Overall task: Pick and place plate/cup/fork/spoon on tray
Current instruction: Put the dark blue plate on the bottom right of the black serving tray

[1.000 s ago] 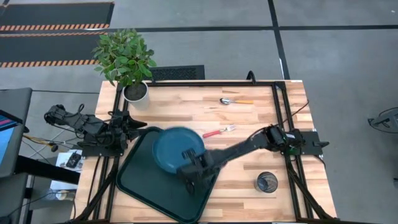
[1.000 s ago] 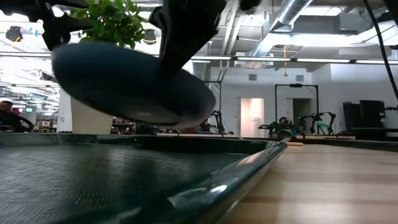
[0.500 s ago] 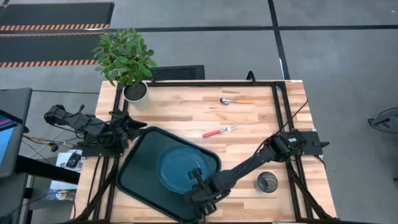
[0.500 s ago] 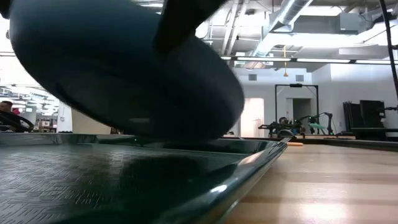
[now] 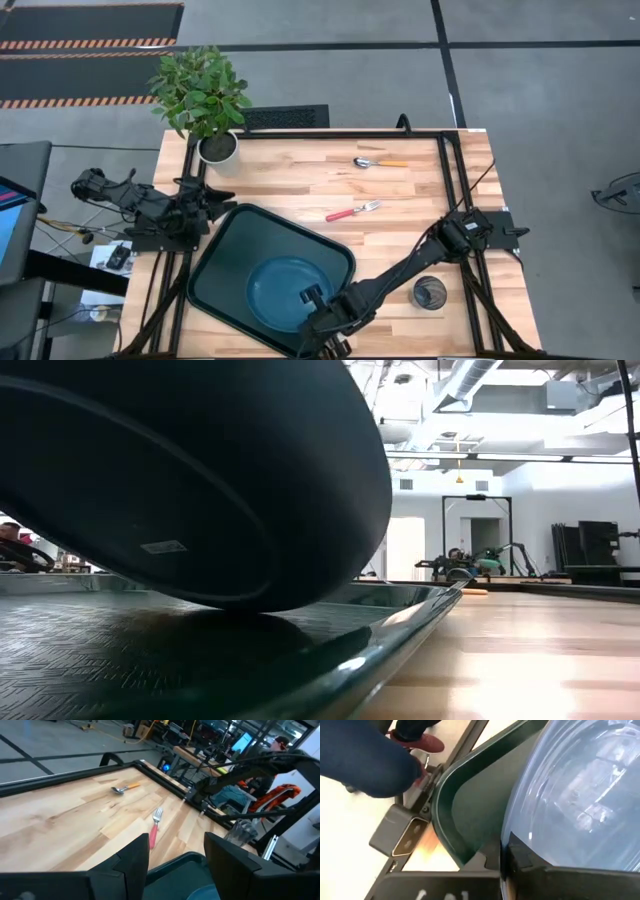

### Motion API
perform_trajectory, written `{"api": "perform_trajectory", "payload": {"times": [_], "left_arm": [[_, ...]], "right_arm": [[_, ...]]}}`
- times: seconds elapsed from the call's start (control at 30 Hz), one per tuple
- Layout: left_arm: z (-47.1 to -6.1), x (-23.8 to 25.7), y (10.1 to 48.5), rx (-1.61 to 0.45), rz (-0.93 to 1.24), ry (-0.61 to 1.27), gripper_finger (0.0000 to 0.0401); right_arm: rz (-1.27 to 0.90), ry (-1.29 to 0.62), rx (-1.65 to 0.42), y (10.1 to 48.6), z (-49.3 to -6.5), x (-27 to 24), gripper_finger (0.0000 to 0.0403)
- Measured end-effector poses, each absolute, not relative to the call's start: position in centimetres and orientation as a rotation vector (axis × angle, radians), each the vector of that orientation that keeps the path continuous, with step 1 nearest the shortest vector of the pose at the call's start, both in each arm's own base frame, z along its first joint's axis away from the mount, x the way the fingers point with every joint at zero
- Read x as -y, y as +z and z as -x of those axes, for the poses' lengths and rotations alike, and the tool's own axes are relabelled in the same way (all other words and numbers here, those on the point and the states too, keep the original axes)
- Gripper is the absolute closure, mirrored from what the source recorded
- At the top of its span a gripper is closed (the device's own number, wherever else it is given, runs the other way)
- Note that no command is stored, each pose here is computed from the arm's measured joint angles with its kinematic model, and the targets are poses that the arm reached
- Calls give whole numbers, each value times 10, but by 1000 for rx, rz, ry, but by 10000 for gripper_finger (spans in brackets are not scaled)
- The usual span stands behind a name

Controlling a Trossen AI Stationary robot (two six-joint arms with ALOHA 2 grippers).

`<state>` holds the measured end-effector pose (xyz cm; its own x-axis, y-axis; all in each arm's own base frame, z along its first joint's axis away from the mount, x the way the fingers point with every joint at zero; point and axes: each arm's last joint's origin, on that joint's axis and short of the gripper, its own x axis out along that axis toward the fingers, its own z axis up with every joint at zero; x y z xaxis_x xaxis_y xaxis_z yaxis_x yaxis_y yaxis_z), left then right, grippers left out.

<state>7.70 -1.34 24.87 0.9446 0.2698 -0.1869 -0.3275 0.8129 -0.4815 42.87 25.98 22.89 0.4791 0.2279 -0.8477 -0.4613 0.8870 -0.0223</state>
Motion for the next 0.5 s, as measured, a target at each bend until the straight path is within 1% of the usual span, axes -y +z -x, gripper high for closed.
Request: {"api": "perform_trajectory", "payload": {"times": [0.5], "left_arm": [[-77, 13, 246, -135, 531, 323, 225]], "right_arm": [[192, 477, -1019, 220, -430, -256, 377]]}}
